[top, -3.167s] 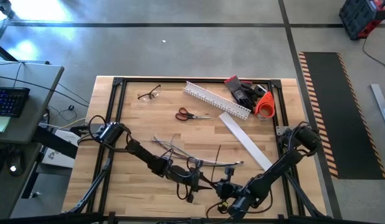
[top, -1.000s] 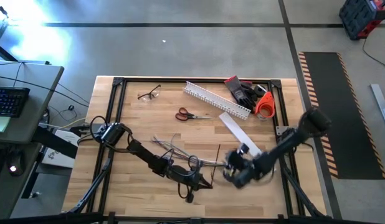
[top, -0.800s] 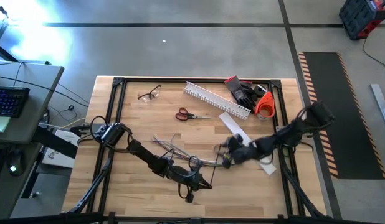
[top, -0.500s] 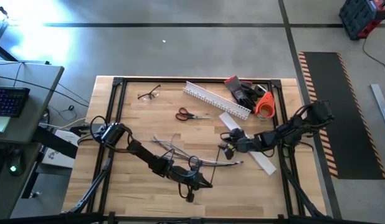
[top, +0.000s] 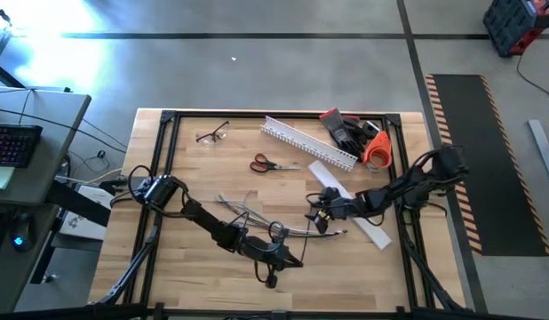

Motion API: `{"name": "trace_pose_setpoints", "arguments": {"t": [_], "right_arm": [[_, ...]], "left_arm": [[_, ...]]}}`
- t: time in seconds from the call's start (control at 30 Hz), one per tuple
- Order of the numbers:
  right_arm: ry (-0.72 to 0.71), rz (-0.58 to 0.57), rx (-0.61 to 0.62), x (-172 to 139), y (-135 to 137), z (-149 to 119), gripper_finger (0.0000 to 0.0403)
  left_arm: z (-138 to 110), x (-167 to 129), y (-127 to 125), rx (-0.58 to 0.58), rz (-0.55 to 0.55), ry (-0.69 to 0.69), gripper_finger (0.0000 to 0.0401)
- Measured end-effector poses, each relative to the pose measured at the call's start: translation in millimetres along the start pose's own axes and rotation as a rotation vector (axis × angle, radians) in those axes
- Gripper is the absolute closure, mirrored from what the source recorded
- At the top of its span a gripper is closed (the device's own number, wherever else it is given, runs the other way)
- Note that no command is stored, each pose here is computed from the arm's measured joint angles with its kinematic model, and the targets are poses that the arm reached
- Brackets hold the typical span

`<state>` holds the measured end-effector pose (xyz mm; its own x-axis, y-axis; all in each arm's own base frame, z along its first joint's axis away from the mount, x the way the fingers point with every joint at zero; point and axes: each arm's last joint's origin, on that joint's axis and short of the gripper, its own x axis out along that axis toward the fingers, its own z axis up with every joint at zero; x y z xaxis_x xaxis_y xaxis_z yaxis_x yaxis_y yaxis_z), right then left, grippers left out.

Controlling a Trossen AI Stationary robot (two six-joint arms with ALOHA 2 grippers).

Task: Ziptie cables
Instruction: Wrap the cable wires with a black ziptie

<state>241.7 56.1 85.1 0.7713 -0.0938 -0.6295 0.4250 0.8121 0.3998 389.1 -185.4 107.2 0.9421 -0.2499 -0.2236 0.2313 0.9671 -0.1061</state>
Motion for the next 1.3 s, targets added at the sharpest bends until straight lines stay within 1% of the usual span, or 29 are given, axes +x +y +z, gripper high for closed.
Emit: {"name": "trace_pose_setpoints", "arguments": {"t": [0.17, 0.33, 0.53, 0.67, 0.9, 0.93, 1.07, 1.2, 1.3], "right_arm": [[0.010, 0.011, -0.020, 5.2, 3.6, 0.8, 0.0153], [0.032, 0.036, -0.051, 5.4, 5.2, -0.5, 0.0183], [0.061, 0.074, -0.096, 2.3, 12.6, -8.7, 0.0245], [0.050, 0.075, -0.130, -0.6, 18.0, -14.9, 0.0288], [-0.010, 0.037, -0.177, -6.1, 25.3, -25.0, 0.0389], [-0.018, 0.031, -0.185, -6.9, 26.3, -26.3, 0.0395], [-0.073, 0.004, -0.234, -10.7, 31.1, -30.6, 0.0400], [-0.154, -0.033, -0.340, -15.8, 41.5, -34.8, 0.0402], [-0.192, -0.086, -0.453, -17.9, 56.7, -35.0, 0.0403]], "left_arm": [[0.0, 0.0, 0.2, 0.000, 0.001, 0.000, 0.0401], [0.0, 0.0, 0.0, 0.000, 0.000, 0.000, 0.0401], [-0.1, 0.0, 0.0, 0.000, 0.000, 0.001, 0.0401], [-0.1, 0.0, 0.0, 0.000, 0.001, 0.001, 0.0401], [0.0, 0.0, 0.6, 0.000, 0.019, -0.002, 0.0401], [0.1, 0.0, 0.6, 0.000, 0.019, -0.003, 0.0401], [0.3, 0.0, 0.5, 0.000, 0.020, -0.006, 0.0401], [2.4, -0.3, 0.3, -0.002, 0.019, -0.018, 0.0401], [2.7, -0.4, 0.4, 0.003, 0.019, -0.018, 0.0401]]}}
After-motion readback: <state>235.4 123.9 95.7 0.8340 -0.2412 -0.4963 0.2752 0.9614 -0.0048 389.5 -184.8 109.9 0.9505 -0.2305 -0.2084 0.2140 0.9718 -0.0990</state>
